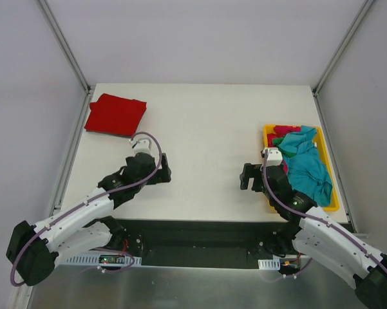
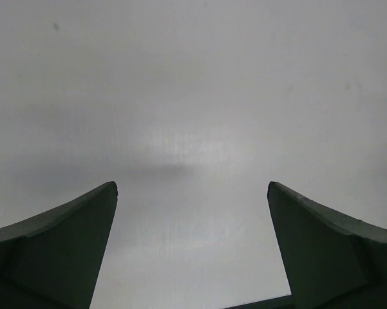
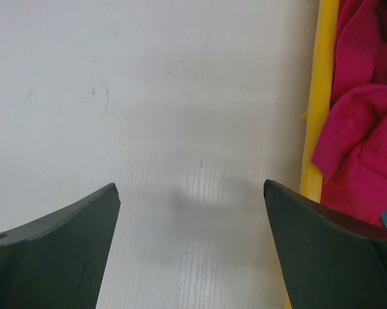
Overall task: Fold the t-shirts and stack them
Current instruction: Put the neatly folded tshirt into the corner of the board with the left arm
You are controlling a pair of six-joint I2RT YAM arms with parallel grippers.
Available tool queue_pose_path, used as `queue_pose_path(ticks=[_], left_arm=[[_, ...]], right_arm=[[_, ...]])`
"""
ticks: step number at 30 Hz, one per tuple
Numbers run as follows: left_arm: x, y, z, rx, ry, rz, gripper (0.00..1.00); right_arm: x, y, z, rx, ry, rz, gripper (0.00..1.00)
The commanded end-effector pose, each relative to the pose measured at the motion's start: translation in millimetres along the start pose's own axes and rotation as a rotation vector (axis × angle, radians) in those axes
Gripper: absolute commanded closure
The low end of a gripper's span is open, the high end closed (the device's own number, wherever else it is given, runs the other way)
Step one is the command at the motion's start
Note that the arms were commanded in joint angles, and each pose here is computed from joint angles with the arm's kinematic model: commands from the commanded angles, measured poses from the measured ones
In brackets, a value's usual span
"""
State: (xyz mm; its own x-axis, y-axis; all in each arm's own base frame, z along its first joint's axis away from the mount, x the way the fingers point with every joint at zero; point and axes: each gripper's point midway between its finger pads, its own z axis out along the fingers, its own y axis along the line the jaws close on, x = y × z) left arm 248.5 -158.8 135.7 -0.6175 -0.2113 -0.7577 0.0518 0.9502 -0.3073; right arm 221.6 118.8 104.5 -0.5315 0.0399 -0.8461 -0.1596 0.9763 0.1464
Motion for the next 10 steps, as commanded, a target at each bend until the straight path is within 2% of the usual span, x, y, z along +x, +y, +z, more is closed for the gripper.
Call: queue_pose_path(ticks=[1, 6, 10], left_arm=[[32, 37, -7, -0.083, -0.027, -0.08, 0.01], [31, 50, -19, -0.072, -0.086, -0.063, 0.01], [22, 53, -27, -0.073, -0.132, -0.062, 0.01]], right_arm=[[-10, 3, 9, 0.012, -0.038, 0.018, 0.04], [-1, -14, 19, 0.122, -0.017, -0.002, 0.04], [-3, -7, 21, 0.09, -0.013, 0.0, 0.04]])
